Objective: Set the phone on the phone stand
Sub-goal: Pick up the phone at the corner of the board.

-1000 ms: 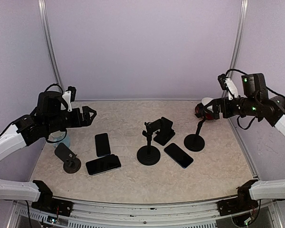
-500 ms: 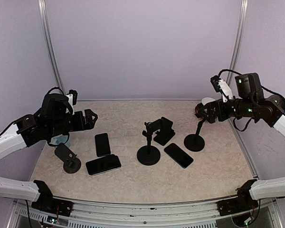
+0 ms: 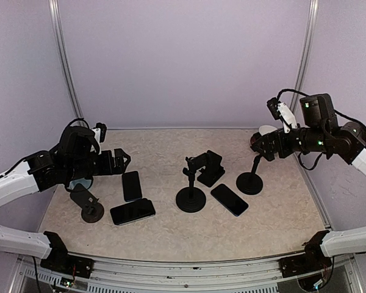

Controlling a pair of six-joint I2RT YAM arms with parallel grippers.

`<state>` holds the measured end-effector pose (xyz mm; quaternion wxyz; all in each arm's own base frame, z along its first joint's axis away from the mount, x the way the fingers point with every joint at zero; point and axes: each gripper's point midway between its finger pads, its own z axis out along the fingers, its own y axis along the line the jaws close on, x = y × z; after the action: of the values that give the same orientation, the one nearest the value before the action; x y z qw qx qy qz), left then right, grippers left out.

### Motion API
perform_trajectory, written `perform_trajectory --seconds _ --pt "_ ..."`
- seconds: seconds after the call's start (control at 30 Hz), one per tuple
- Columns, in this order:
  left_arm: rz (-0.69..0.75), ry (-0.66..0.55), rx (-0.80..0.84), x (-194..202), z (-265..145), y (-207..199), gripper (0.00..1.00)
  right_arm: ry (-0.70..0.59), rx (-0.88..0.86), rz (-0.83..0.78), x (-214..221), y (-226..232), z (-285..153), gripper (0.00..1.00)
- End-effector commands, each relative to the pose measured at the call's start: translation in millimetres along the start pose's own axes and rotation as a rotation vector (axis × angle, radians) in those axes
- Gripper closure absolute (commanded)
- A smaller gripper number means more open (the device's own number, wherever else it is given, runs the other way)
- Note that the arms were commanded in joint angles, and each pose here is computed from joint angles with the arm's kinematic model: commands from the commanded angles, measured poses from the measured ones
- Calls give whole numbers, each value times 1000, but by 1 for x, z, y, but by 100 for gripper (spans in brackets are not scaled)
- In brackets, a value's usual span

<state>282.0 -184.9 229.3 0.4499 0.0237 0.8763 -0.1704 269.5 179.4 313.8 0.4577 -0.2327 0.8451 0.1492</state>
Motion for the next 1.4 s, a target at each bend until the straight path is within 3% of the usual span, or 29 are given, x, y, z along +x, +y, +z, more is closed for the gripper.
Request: perform_trajectory --seconds 0.0,0.4,0.77,1.37 --pt "37 27 60 12 7 -15 1 -15 -5 -6 -2 4 -6 0" --pt "196 181 83 54 26 -22 1 -5 -8 -4 4 5 -2 0" --pt "227 255 153 80 36 -30 1 6 -40 7 11 10 4 0" --pt "232 250 164 85 43 -38 1 261 -39 -87 71 54 61 0"
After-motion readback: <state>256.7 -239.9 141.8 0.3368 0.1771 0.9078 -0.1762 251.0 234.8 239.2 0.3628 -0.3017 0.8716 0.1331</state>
